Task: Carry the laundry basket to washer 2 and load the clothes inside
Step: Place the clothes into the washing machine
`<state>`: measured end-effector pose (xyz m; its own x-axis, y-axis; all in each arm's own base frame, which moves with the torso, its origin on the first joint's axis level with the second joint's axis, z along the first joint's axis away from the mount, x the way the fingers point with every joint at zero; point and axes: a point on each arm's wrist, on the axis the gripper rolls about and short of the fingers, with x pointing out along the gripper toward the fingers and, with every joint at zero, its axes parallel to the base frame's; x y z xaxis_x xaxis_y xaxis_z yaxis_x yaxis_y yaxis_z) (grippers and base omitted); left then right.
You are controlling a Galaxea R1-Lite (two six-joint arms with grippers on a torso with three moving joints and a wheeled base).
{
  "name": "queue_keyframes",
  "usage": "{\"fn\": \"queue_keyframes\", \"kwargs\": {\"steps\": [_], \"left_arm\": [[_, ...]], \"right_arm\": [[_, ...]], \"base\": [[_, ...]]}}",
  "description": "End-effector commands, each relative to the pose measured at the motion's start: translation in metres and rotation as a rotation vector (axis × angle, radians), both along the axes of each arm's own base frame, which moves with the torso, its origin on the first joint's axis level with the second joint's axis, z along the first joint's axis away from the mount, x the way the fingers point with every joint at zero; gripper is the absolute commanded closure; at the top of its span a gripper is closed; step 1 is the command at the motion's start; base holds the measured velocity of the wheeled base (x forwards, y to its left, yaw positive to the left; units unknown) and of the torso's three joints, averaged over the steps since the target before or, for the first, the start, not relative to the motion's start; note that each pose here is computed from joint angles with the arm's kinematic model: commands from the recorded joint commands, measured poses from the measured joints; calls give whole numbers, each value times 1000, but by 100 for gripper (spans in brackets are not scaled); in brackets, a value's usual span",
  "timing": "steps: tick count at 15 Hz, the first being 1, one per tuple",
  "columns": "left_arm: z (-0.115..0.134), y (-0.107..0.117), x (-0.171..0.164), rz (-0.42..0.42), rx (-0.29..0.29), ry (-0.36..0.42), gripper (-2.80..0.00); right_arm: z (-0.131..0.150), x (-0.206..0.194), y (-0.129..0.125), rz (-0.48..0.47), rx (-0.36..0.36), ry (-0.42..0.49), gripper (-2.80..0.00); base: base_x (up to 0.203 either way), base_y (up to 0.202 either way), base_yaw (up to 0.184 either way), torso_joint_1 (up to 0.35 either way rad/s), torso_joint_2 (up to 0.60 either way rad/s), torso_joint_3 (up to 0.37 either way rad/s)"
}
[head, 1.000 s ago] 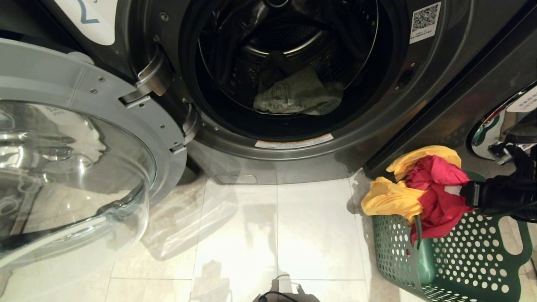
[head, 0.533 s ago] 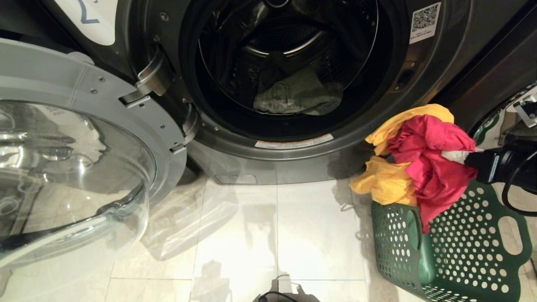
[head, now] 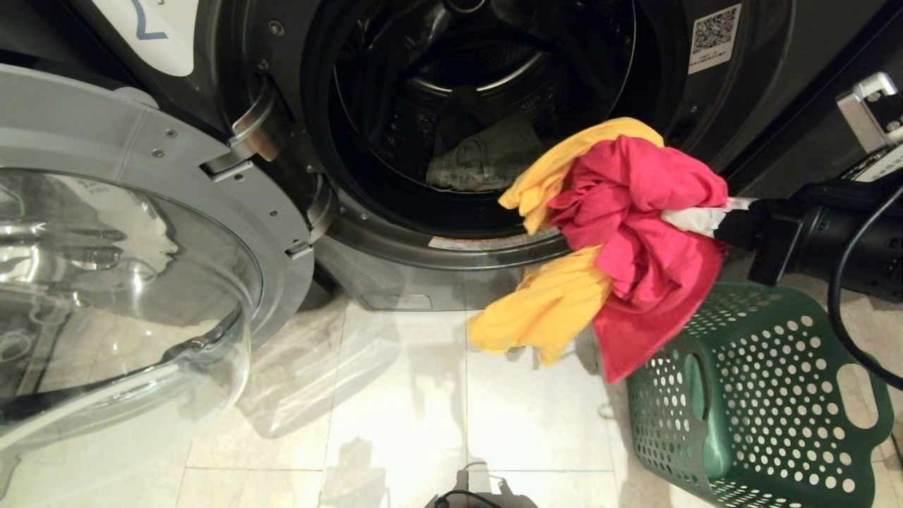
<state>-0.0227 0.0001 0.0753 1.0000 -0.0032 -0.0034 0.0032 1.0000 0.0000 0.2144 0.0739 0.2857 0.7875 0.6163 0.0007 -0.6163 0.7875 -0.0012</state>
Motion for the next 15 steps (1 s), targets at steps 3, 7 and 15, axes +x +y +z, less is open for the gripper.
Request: {"fn": "queue_keyframes", "kwargs": {"steps": [3,7,15], "left_arm": [[0,0,0,0,-1,0,0],[0,0,0,0,0,1,0],[0,0,0,0,-1,1,0]], "right_arm": [[-9,48,55,-3,41,-64,0],[-25,95,89,-125,127,-287,0],[7,165,134,-204,321,-746,0]], "base": [[0,0,0,0,0,0],[0,0,0,0,0,0],[0,0,0,0,0,0]]}}
